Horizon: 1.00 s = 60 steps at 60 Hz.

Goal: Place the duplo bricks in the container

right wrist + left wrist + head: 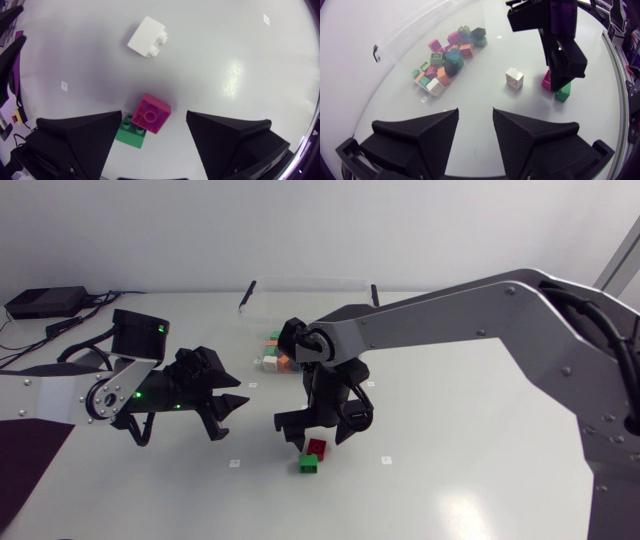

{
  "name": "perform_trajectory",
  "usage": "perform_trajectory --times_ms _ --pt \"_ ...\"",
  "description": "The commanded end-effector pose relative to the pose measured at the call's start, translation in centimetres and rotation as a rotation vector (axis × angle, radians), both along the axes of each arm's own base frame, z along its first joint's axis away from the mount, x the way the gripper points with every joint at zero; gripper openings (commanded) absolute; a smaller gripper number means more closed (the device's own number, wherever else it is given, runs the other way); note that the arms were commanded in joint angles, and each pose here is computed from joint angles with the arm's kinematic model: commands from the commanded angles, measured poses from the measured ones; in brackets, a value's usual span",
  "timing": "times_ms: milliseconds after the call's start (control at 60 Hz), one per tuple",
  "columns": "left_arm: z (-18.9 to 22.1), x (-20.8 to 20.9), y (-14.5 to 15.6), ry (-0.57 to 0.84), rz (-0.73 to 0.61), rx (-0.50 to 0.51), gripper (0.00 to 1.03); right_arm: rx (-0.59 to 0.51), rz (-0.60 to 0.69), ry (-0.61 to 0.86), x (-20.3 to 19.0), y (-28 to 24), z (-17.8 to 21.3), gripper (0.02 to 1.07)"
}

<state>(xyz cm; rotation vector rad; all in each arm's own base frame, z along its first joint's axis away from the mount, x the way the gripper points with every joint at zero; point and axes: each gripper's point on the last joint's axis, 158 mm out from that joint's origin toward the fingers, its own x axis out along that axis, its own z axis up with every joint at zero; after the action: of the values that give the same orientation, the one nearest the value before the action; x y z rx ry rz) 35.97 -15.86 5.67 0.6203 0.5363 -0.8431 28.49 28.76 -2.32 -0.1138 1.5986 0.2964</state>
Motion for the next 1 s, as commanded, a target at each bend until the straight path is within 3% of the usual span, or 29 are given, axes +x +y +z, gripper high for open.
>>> perform_trajectory --times_ms 0,183,417,633,783,983 --pt "0.6 -0.6 0.3 -0.020 -0.012 0.003 0.49 -0.036 -0.062 0.042 0.2 -1.0 -1.2 0.90" --pt "0.8 -0.4 0.7 -0.019 -0.006 -0.009 0.49 -0.042 -0.085 0.055 0.3 -1.4 -1.7 0.77" --pt "1.0 0.2 0.6 -0.028 -0.011 -0.009 0.49 -0.039 -0.092 0.043 0.5 -2.0 -1.3 0.53" --pt "-0.5 0.9 -1.8 0.010 -0.102 -0.022 0.50 -0.009 -0.119 0.001 1.5 -3.4 0.1 0.30" --pt "-1.7 1.3 -3.5 0.048 -0.184 -0.025 0.70 0.022 -0.141 -0.058 2.8 -4.7 2.1 0.29" --pt "-3.2 -0.2 -6.3 0.099 -0.346 0.053 0.81 0.070 -0.160 -0.134 3.6 -5.7 4.3 0.26"
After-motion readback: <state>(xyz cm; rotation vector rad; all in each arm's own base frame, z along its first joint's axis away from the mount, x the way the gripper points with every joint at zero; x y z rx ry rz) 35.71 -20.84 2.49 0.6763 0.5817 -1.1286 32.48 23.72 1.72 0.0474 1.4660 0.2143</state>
